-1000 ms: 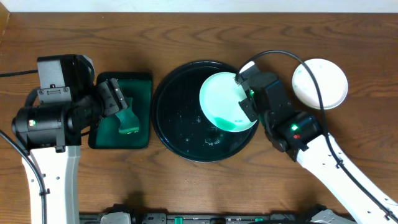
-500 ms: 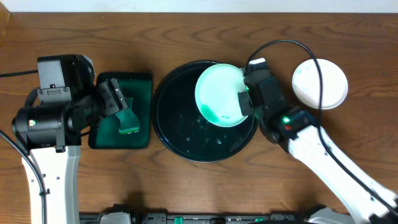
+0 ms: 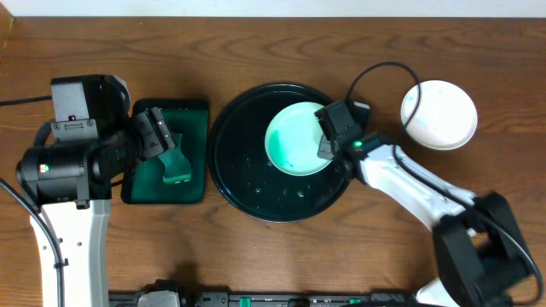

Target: Clean dirty plates on tray and stack at the side

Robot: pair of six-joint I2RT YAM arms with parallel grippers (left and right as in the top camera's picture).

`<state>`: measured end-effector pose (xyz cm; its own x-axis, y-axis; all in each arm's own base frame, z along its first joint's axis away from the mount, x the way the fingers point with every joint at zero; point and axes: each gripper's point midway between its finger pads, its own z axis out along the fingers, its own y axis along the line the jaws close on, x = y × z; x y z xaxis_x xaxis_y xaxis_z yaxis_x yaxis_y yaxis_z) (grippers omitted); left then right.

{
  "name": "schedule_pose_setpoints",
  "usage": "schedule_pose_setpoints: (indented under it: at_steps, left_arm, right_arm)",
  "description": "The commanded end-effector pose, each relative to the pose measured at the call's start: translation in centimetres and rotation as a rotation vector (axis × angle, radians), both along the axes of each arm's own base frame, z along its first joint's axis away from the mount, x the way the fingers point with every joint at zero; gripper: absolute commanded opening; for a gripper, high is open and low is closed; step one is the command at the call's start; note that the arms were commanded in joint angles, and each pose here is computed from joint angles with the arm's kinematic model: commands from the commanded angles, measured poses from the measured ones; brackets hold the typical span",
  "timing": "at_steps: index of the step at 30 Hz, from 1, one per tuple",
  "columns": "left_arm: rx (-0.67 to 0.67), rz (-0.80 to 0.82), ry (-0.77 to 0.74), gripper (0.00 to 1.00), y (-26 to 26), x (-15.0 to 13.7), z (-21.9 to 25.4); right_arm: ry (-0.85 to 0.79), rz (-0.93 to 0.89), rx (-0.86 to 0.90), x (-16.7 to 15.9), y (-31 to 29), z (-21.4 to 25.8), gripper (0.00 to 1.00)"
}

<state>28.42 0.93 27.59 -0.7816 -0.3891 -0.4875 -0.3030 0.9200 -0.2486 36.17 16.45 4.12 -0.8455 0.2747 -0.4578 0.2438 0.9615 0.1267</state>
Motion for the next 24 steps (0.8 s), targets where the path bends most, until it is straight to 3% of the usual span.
schedule_pose_setpoints:
  at_steps: [1, 6, 7, 9, 14, 24]
  left_arm:
    - [0.013, -0.010, 0.007, 0.82, 0.1, -0.1, -0.2]
    - [0.013, -0.011, 0.007, 0.79, 0.1, -0.1, -0.2]
    - [0.013, -0.011, 0.007, 0.61, 0.1, -0.1, -0.2]
    - [0.023, -0.004, 0.015, 0.40, 0.3, 0.0, -0.4]
    - [0.079, 0.033, 0.115, 0.38, 1.7, 0.8, -3.1]
    - [0.071, 0.070, 0.582, 0.40, 2.9, 2.3, -16.8]
  right_arm:
    - [0.061, -0.008, 0.019, -0.4, 0.2, -2.2, 0.01]
    - [0.063, 0.020, -0.013, -0.3, 0.0, -2.6, 0.01]
    - [0.056, 0.035, -0.022, -0.2, 0.0, -2.5, 0.01]
    - [0.047, 0.067, -0.036, 0.0, 0.1, -2.4, 0.01]
    - [0.047, 0.104, -0.063, 0.0, 0.0, -2.4, 0.01]
    - [0.071, 0.146, -0.068, -0.5, 0.1, -2.7, 0.01]
